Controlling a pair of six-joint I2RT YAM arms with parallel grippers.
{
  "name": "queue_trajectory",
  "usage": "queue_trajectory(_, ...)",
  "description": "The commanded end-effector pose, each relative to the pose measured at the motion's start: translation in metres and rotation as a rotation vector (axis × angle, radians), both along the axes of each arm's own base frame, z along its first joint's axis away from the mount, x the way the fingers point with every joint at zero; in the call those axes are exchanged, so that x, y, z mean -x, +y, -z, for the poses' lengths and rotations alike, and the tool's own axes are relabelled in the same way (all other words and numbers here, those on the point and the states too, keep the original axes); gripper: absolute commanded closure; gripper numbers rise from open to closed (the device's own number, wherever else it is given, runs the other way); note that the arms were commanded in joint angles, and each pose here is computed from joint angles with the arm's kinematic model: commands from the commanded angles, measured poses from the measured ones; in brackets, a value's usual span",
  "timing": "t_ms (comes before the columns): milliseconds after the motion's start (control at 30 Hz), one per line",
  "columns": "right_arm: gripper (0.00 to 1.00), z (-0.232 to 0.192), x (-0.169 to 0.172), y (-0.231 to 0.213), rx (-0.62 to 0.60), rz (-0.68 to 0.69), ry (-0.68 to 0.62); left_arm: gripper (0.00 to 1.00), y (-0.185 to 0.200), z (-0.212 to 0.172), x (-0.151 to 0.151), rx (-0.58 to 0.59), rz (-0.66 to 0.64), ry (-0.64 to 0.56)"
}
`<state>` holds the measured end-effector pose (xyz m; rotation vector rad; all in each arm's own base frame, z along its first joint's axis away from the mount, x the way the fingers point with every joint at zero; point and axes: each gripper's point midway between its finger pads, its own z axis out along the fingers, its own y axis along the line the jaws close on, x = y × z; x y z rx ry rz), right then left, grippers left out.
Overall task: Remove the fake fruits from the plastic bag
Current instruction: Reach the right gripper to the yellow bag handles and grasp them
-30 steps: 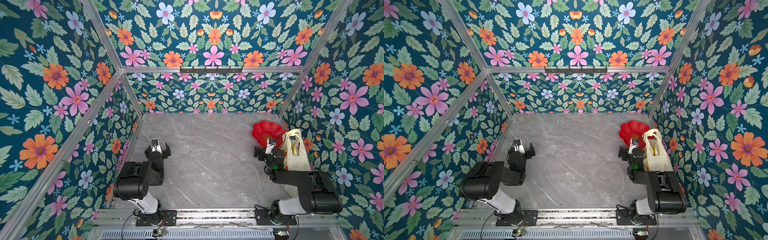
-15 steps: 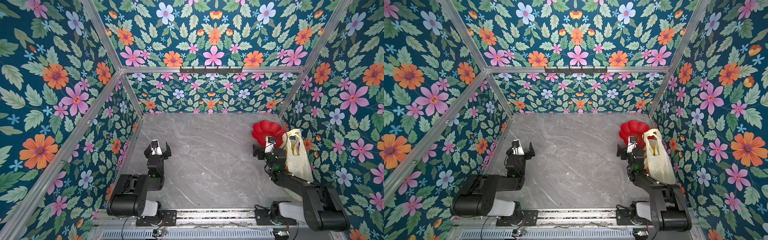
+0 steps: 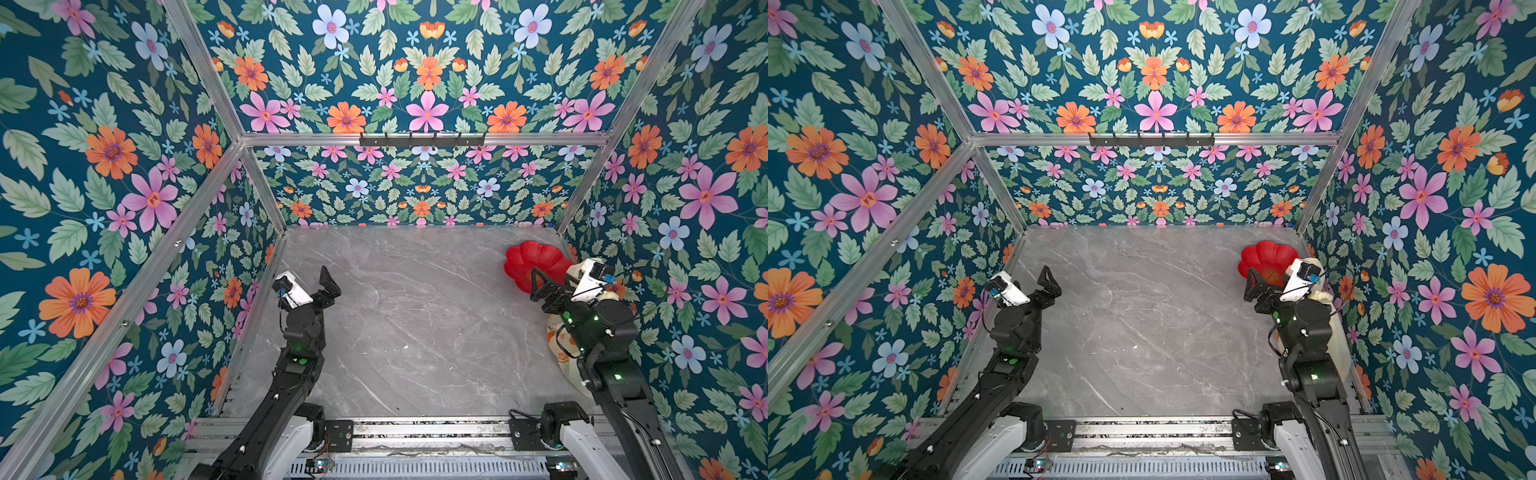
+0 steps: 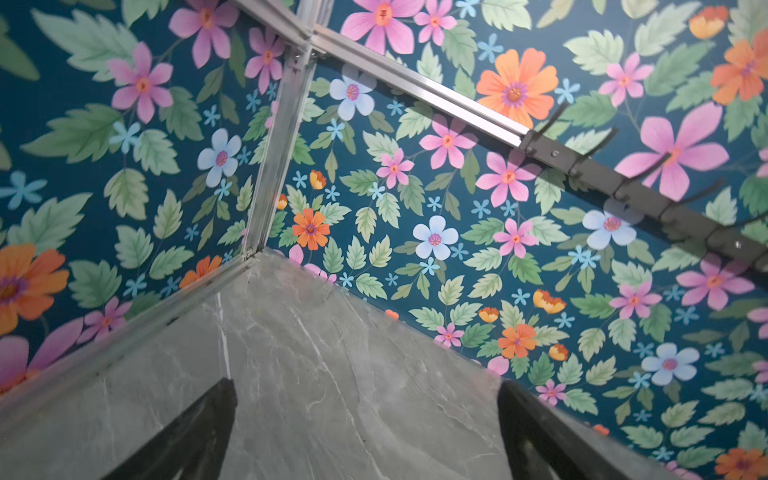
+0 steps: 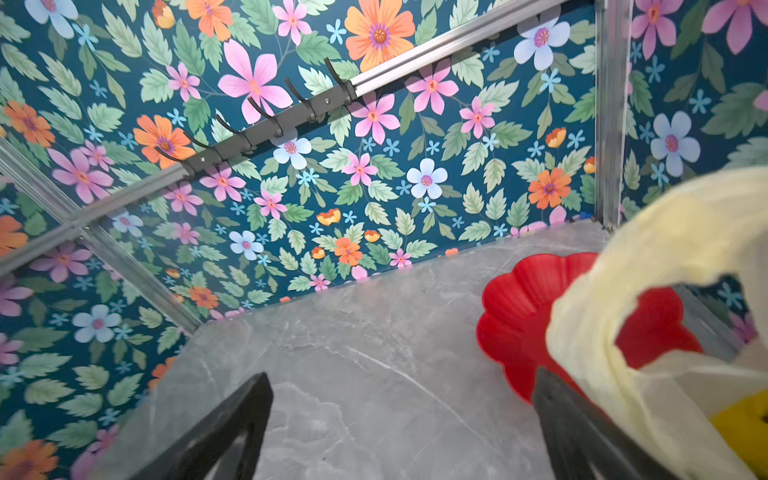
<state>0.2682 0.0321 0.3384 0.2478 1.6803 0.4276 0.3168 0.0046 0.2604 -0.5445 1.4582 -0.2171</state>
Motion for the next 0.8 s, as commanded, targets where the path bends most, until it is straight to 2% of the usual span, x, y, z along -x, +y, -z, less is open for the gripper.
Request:
queue_trajectory(0, 0.01, 0.027, 0.026, 0.016, -0.096, -0.082, 0.227, 0.0, -0.002, 0.028, 0.009, 0.089, 0.023, 0.089)
queue_trajectory(67, 0.01, 0.011, 0.037, 0.023, -0.111, -0.127, 0.223, 0.0, -0.011, 0.026, 0.01, 0.073, 0.082, 0.085)
queue_trajectory(200, 0.01, -0.013, 0.057, 0.023, -0.097, -0.138, 0.24, 0.0, -0.022, 0.034, 0.004, 0.027, 0.138, 0.152)
queue_trajectory(333, 0.01, -0.021, 0.075, -0.002, -0.066, -0.005, 0.297, 0.0, -0.032, 0.048, -0.004, 0.003, 0.191, 0.217)
queue_trajectory(467, 0.01, -0.003, 0.092, -0.032, -0.044, 0.176, 0.418, 0.0, -0.038, 0.06, -0.008, -0.004, 0.222, 0.236)
queue_trajectory(633, 0.01, 0.017, 0.092, -0.044, -0.052, 0.259, 0.482, 0.0, -0.04, 0.069, -0.011, -0.008, 0.229, 0.242)
queue_trajectory(767, 0.01, 0.018, 0.073, -0.044, -0.039, 0.265, 0.47, 0.0, -0.043, 0.077, -0.011, -0.007, 0.247, 0.25)
